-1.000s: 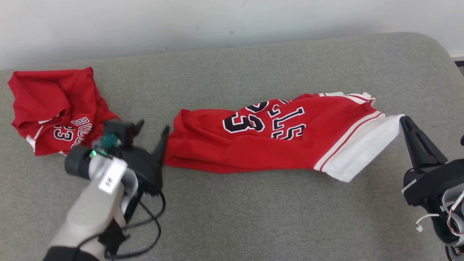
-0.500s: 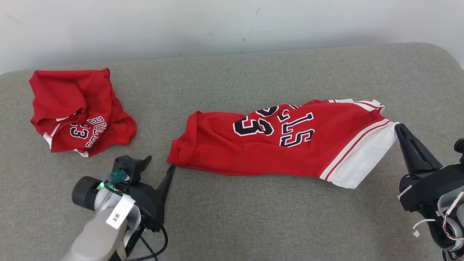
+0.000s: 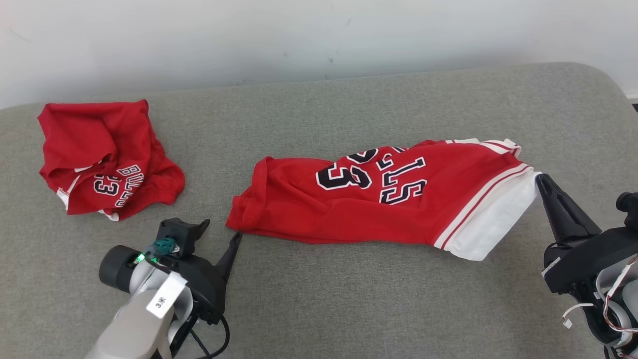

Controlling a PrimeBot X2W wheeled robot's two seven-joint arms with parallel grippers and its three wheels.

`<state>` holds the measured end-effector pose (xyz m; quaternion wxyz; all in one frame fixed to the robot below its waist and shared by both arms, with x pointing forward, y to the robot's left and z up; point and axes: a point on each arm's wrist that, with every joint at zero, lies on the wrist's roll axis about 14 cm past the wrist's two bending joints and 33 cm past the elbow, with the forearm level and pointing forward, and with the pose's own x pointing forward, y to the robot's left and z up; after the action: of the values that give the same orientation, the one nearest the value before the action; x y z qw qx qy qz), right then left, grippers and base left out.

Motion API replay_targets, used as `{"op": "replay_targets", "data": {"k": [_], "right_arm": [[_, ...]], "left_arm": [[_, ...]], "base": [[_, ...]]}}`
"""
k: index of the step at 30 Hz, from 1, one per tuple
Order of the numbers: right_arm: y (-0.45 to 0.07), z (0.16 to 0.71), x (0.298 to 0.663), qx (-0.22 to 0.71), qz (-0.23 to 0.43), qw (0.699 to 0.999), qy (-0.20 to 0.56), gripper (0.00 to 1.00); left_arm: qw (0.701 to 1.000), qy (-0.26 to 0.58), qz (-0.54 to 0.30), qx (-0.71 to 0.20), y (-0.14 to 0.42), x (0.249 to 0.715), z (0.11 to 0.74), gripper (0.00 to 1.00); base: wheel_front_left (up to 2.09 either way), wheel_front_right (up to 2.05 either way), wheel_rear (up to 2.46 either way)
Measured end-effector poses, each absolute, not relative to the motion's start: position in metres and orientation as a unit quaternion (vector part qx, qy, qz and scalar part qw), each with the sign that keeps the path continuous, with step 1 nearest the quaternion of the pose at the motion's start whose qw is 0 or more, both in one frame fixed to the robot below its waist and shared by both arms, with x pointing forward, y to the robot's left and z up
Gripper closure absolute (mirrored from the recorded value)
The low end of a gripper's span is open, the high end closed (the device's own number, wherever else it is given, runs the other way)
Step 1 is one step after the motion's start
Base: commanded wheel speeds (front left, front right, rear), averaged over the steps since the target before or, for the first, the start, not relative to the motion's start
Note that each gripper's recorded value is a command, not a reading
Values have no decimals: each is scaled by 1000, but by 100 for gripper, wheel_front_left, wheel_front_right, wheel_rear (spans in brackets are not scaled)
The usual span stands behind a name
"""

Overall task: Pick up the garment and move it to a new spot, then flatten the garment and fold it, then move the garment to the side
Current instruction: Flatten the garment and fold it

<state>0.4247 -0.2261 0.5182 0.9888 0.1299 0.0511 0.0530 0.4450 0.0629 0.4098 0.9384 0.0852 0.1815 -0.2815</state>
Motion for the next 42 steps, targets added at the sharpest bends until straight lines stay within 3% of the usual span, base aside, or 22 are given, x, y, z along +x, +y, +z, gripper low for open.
{"op": "replay_targets", "data": {"k": [13, 42], "right_arm": [[-235, 518, 420, 129, 41, 989, 52, 100], [-236, 509, 419, 132, 34, 989, 62, 100]], "left_arm": [[928, 176, -316, 92, 35, 444, 412, 0], [929, 160, -278, 184, 44, 466, 411, 0]], "base": [[0, 0, 0], [0, 0, 0]]}}
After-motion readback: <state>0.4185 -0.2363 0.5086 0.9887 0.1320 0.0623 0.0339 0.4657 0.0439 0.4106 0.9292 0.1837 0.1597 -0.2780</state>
